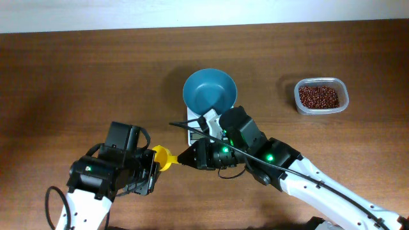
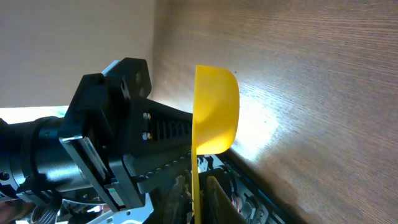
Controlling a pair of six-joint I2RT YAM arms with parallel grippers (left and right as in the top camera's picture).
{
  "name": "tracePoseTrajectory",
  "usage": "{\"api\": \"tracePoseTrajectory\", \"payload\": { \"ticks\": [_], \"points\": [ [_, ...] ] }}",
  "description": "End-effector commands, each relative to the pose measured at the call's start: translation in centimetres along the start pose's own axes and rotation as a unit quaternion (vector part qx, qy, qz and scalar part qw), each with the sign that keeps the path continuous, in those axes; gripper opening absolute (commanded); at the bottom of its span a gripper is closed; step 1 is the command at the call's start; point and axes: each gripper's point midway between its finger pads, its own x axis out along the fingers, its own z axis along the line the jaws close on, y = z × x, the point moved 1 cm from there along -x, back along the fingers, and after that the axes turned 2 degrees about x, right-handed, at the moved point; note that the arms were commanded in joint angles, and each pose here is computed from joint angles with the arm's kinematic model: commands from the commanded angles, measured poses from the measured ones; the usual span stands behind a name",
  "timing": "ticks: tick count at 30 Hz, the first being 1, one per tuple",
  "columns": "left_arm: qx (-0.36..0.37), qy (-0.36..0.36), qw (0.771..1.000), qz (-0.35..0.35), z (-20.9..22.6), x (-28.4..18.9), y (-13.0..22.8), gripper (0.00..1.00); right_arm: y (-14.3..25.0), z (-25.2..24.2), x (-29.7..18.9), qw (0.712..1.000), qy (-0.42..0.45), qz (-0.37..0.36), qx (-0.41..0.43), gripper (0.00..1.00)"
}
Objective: Scoop item into bowl and weigh 50g on scale
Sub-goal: 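Grasp the scoop handle with the right gripper from the left gripper, then release the scoop from the left gripper and carry it right with the right gripper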
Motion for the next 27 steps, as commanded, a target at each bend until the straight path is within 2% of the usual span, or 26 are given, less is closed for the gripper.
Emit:
{"api": "tracePoseTrajectory", "payload": {
  "ticks": [1, 2, 12, 14, 15, 16, 18, 22, 27],
  "points": [
    [-0.009, -0.002, 1.000, -0.001, 0.1, 0.1, 0.0, 0.00, 0.0, 0.4, 0.2, 1.000, -0.001, 0.001, -0.010, 0.07],
    [-0.009, -0.002, 1.000, -0.001, 0.1, 0.1, 0.0, 0.00, 0.0, 0.4, 0.2, 1.000, -0.001, 0.001, -0.010, 0.04],
    [-0.009, -0.002, 1.000, -0.002, 0.1, 0.1, 0.0, 0.02, 0.0, 0.4, 0.2, 1.000, -0.001, 0.002, -0.010, 0.04],
    [-0.009, -0.002, 1.000, -0.003, 0.1, 0.1, -0.1, 0.24, 0.0, 0.4, 0.2, 1.000, -0.001, 0.001, -0.030, 0.04],
    [-0.009, -0.002, 1.000, -0.003, 0.1, 0.1, -0.1, 0.40, 0.0, 0.4, 0.2, 0.999, -0.001, 0.001, -0.045, 0.04],
    [-0.009, -0.002, 1.000, -0.003, 0.1, 0.1, -0.1, 0.51, -0.1, 0.4, 0.2, 0.999, -0.001, 0.000, -0.054, 0.04],
    [-0.009, -0.001, 1.000, -0.007, 0.1, 0.1, -0.2, 0.62, -0.5, 0.2, 0.1, 0.998, 0.004, -0.009, -0.061, 0.04],
    [0.006, 0.008, 1.000, -0.007, -0.2, -0.1, -0.1, 0.66, -2.1, -1.7, -0.5, 0.997, 0.046, -0.048, -0.048, 0.04],
    [0.123, 0.072, 0.989, -0.042, -2.8, -1.9, -1.1, 0.65, -3.5, -3.0, -1.2, 0.989, 0.083, -0.079, -0.098, 0.04]
  ]
}}
